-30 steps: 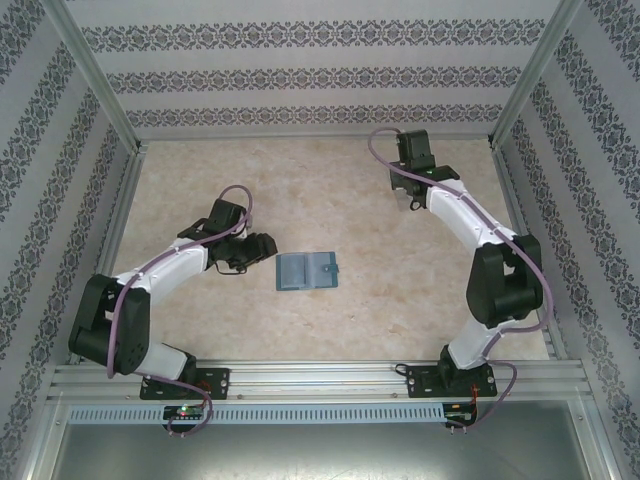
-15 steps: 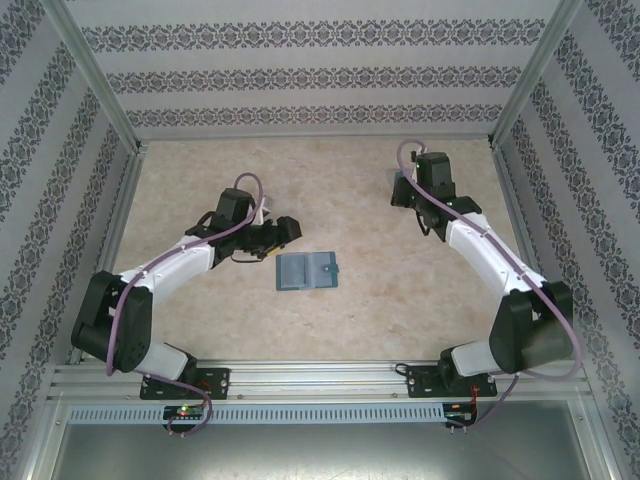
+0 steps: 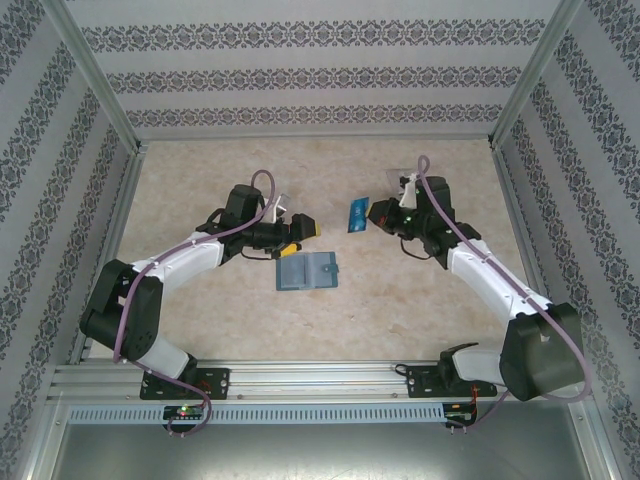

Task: Put the credit cards into the card holder
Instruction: Pick up the credit card from the storage box.

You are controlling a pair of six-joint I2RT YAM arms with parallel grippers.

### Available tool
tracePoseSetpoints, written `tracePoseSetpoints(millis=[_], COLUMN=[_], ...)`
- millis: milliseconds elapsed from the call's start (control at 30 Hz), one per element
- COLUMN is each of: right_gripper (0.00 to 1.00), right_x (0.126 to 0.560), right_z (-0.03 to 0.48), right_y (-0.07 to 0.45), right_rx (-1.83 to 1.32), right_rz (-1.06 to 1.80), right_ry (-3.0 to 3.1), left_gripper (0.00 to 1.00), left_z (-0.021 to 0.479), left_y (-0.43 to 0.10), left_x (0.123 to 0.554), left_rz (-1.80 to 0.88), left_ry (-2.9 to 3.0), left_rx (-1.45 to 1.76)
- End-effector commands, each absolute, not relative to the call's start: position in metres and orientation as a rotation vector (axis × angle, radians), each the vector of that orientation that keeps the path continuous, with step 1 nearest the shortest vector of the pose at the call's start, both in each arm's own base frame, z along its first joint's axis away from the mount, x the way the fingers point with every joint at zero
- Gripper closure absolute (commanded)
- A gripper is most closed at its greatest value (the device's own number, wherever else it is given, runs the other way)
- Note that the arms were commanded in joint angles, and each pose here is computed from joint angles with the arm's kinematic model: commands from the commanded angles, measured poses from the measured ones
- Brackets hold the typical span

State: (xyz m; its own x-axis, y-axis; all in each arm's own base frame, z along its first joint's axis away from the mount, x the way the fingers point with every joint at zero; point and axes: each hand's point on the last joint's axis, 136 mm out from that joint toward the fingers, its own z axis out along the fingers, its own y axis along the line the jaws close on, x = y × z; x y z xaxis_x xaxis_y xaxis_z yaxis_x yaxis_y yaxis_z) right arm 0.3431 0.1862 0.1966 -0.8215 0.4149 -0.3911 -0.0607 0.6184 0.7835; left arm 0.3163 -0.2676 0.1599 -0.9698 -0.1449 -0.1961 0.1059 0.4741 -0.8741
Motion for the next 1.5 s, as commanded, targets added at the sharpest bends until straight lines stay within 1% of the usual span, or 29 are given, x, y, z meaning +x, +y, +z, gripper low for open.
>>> tracePoseSetpoints(millis=[0, 133, 333, 433, 467, 600, 767, 867, 900, 933, 1000, 1033, 1067, 1100, 1167, 1300, 1467], right_gripper=[1.00, 1.00, 1.00, 1.00, 1.00, 1.00, 1.00, 1.00, 1.00, 1.00, 1.00, 1.00, 0.93, 0.84, 0.74, 0.67, 0.68], right_x=[0.329, 0.323, 0.316, 0.313, 0.312, 0.306, 0.304, 0.303, 0.303, 0.303, 0.303, 0.302, 0.302, 0.301, 0.300, 0.299, 0.295], right_z=[0.217, 0.217, 0.211, 0.212, 0.210, 0.204, 0.196, 0.193, 0.191, 0.189, 0.187, 0.186, 0.187, 0.189, 0.188, 0.194, 0.197], right_y=[0.223, 0.247, 0.270, 0.273, 0.274, 0.285, 0.294, 0.295, 0.294, 0.293, 0.291, 0.291, 0.290, 0.291, 0.289, 0.286, 0.283], right_rx=[0.228, 0.226, 0.187, 0.160, 0.153, 0.136, 0.131, 0.135, 0.135, 0.136, 0.144, 0.141, 0.137, 0.123, 0.106, 0.076, 0.056], right_rz=[1.386, 1.539, 1.586, 1.587, 1.581, 1.608, 1.626, 1.633, 1.626, 1.621, 1.622, 1.627, 1.634, 1.643, 1.644, 1.712, 1.798], right_ry=[2.247, 2.231, 2.253, 2.258, 2.267, 2.283, 2.295, 2.296, 2.299, 2.300, 2.298, 2.298, 2.298, 2.293, 2.285, 2.210, 2.138], left_gripper=[0.02, 0.02, 0.04, 0.08, 0.11, 0.33, 0.52, 0.67, 0.74, 0.82, 0.94, 0.96, 0.97, 0.97, 0.97, 0.97, 0.96], left_z=[0.183, 0.188, 0.190, 0.190, 0.190, 0.192, 0.195, 0.199, 0.200, 0.200, 0.198, 0.196, 0.196, 0.197, 0.197, 0.200, 0.206], left_y=[-0.281, -0.282, -0.280, -0.278, -0.278, -0.281, -0.281, -0.281, -0.280, -0.280, -0.279, -0.279, -0.278, -0.277, -0.278, -0.278, -0.278], left_x=[0.316, 0.314, 0.309, 0.309, 0.309, 0.310, 0.311, 0.310, 0.309, 0.310, 0.309, 0.309, 0.309, 0.310, 0.309, 0.309, 0.312], left_rz=[-1.587, -1.620, -1.623, -1.628, -1.630, -1.689, -1.703, -1.715, -1.710, -1.706, -1.698, -1.694, -1.692, -1.687, -1.685, -1.697, -1.720], left_ry=[2.396, 2.383, 2.389, 2.380, 2.383, 2.369, 2.354, 2.339, 2.336, 2.342, 2.351, 2.355, 2.354, 2.349, 2.348, 2.338, 2.313], left_rx=[0.066, 0.054, 0.042, 0.010, -0.005, -0.036, -0.046, -0.046, -0.039, -0.045, -0.045, -0.051, -0.054, -0.054, -0.048, -0.037, -0.043])
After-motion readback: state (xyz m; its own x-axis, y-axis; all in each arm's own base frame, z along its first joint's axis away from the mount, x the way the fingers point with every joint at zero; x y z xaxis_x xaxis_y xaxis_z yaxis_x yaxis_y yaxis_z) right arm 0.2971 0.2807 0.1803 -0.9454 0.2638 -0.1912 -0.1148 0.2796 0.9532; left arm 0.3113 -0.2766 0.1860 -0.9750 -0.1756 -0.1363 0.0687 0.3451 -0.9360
